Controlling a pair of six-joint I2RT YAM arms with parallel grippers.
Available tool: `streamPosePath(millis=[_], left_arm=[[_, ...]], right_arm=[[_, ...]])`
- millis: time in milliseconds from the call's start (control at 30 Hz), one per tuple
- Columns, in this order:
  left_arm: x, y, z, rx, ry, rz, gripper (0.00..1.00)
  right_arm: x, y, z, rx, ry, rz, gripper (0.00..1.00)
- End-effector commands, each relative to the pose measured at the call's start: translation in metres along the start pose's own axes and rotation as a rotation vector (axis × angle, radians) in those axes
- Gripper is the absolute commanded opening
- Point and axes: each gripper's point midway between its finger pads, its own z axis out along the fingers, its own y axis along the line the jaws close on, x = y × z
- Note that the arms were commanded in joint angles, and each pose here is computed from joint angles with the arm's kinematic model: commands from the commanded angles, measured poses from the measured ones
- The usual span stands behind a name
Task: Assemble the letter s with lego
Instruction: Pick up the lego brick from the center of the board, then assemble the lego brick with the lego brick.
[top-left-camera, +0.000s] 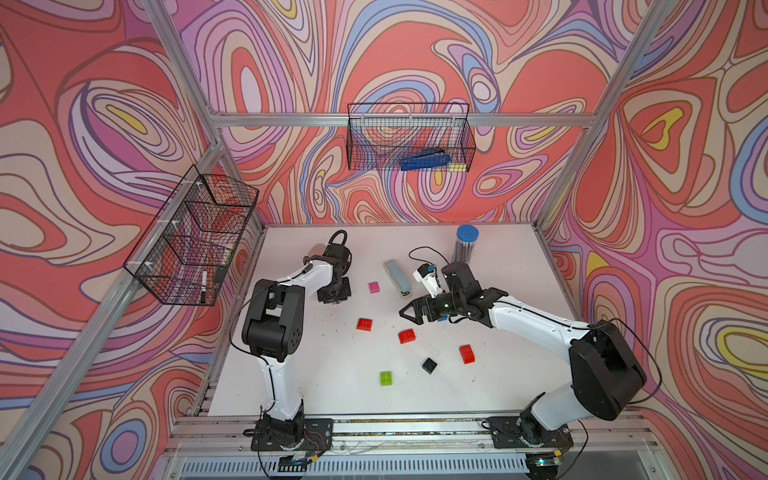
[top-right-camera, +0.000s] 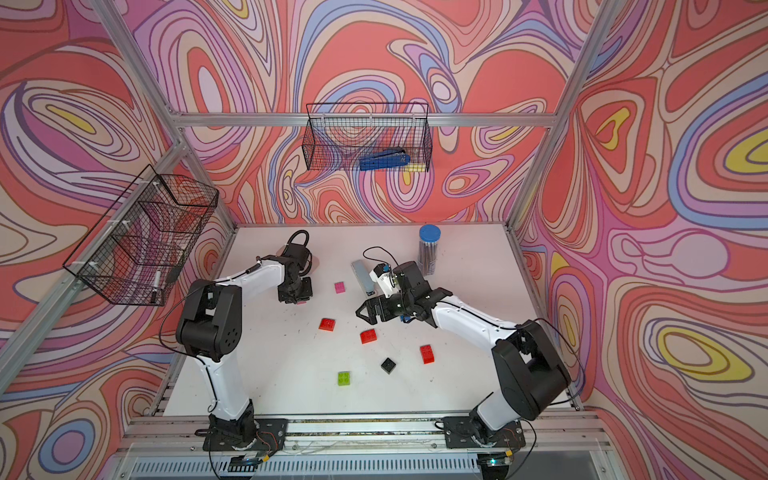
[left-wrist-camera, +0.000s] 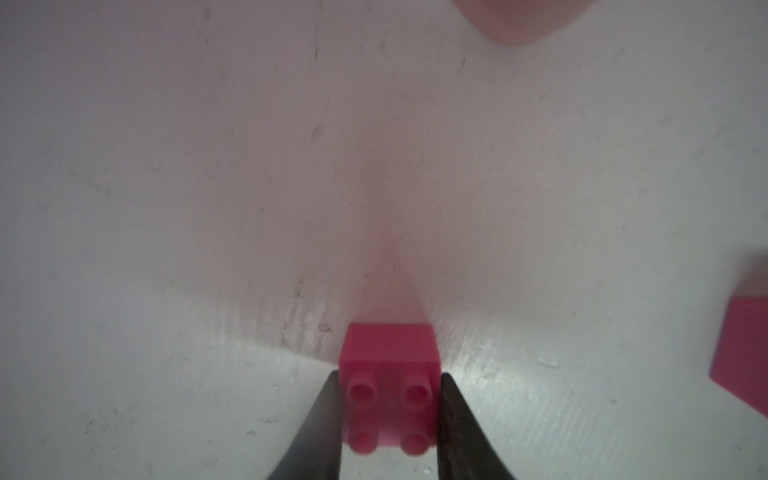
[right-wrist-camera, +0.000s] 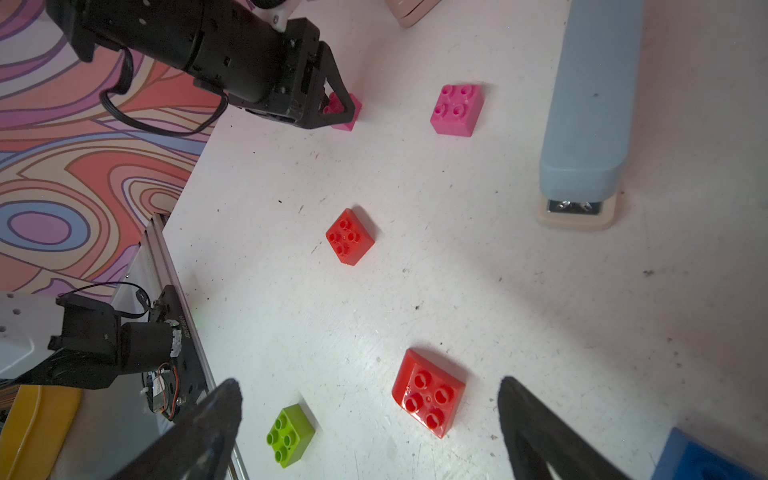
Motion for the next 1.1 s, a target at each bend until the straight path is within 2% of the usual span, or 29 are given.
streamPosePath(millis=[0,133,333,567,833,1067], left_arm=[[-0.001,0.002,0.000,-0.001,0.011,0.018,0.29],[0.003,0.000,-0.013,0.020,0.006,0.023,0.28],[0.016,-0.013,-0.050,0.044,-0.039,0.094,0.28],[0.055,-0.034,-0.080,0.085,-0.006,0.198,0.30],[0.103,-0.065,-0.093,0.146,0.046,0.310,0.30],[0.123,-0.082,-0.084,0.168,0.078,0.355,0.30]], right_arm=[[-0.006,0.004,0.001,-0.007,-0.006,-0.019,0.97],[-0.007,0.003,-0.001,0.007,-0.010,-0.025,0.97],[-0.008,-0.002,-0.006,0.051,-0.014,-0.038,0.98],[-0.006,-0.006,-0.009,0.074,-0.015,-0.038,0.98],[-0.004,-0.010,-0.009,0.076,-0.016,-0.024,0.98],[-0.004,-0.012,-0.009,0.071,-0.048,0.006,0.98]])
